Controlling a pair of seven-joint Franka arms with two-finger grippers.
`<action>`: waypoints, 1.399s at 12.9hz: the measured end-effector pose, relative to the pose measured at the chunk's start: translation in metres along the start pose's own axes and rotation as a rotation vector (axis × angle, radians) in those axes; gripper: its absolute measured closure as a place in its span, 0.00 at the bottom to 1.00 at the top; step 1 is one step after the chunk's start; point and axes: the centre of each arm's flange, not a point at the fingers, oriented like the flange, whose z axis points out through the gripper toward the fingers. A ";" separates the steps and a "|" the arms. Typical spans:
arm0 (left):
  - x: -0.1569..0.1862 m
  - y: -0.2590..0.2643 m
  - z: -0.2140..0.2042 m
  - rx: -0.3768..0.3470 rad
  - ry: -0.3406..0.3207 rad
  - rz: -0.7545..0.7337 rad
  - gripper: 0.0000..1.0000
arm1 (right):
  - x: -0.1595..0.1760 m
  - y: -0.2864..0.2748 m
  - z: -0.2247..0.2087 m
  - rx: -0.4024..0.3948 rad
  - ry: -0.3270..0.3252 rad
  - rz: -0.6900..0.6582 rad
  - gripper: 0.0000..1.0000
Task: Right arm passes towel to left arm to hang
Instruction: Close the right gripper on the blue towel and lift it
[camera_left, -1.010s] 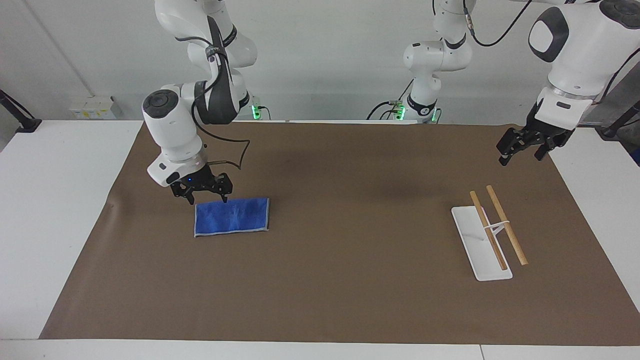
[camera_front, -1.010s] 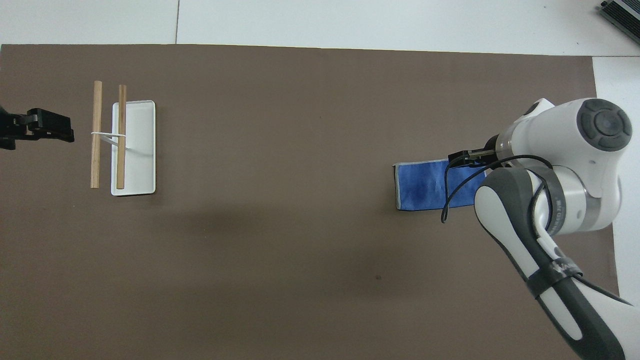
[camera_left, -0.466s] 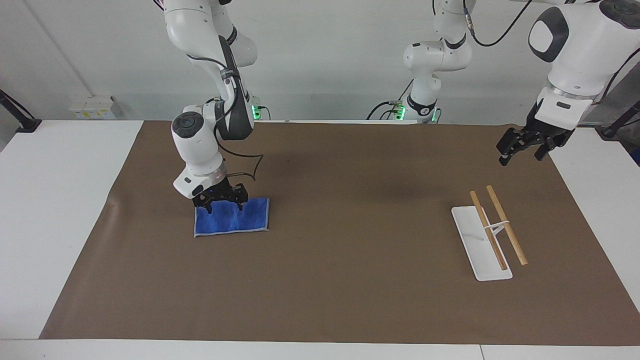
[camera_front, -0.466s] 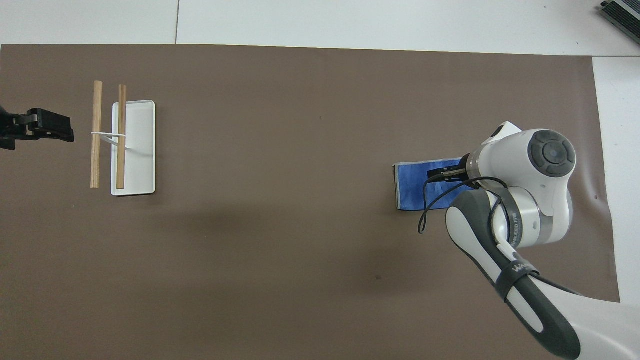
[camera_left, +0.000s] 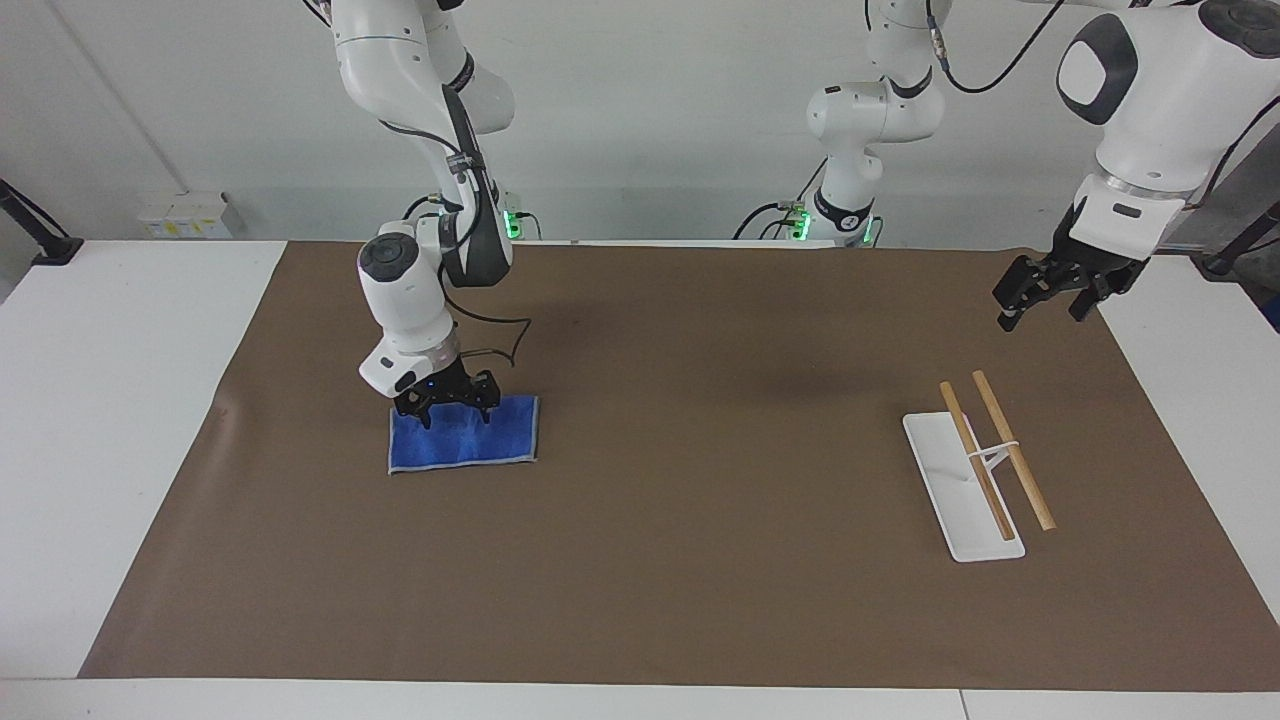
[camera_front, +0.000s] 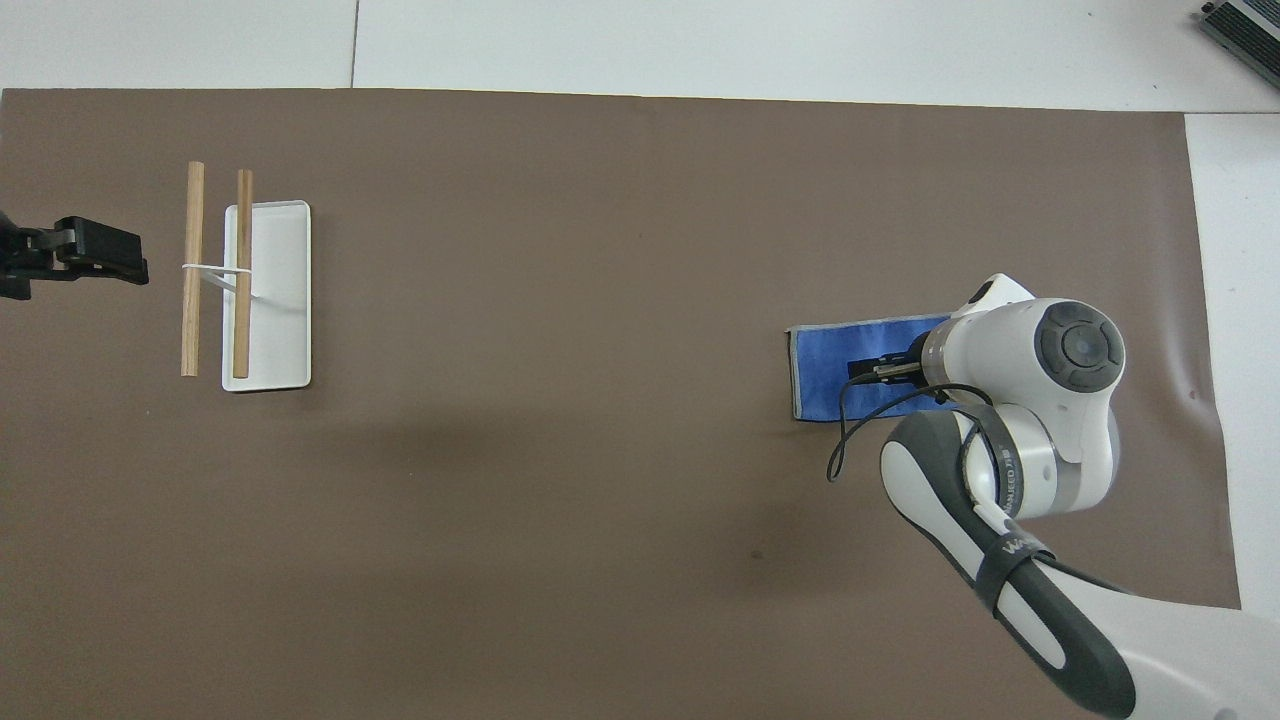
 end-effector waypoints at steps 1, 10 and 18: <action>0.000 0.000 0.000 0.000 0.000 0.000 0.00 | -0.001 -0.003 0.004 0.001 -0.005 -0.005 0.00; 0.000 0.000 0.000 0.000 0.000 0.000 0.00 | -0.005 -0.012 0.018 0.004 0.020 -0.019 0.12; 0.000 0.000 0.000 0.000 0.000 0.000 0.00 | -0.002 -0.023 0.008 0.008 0.040 0.037 0.96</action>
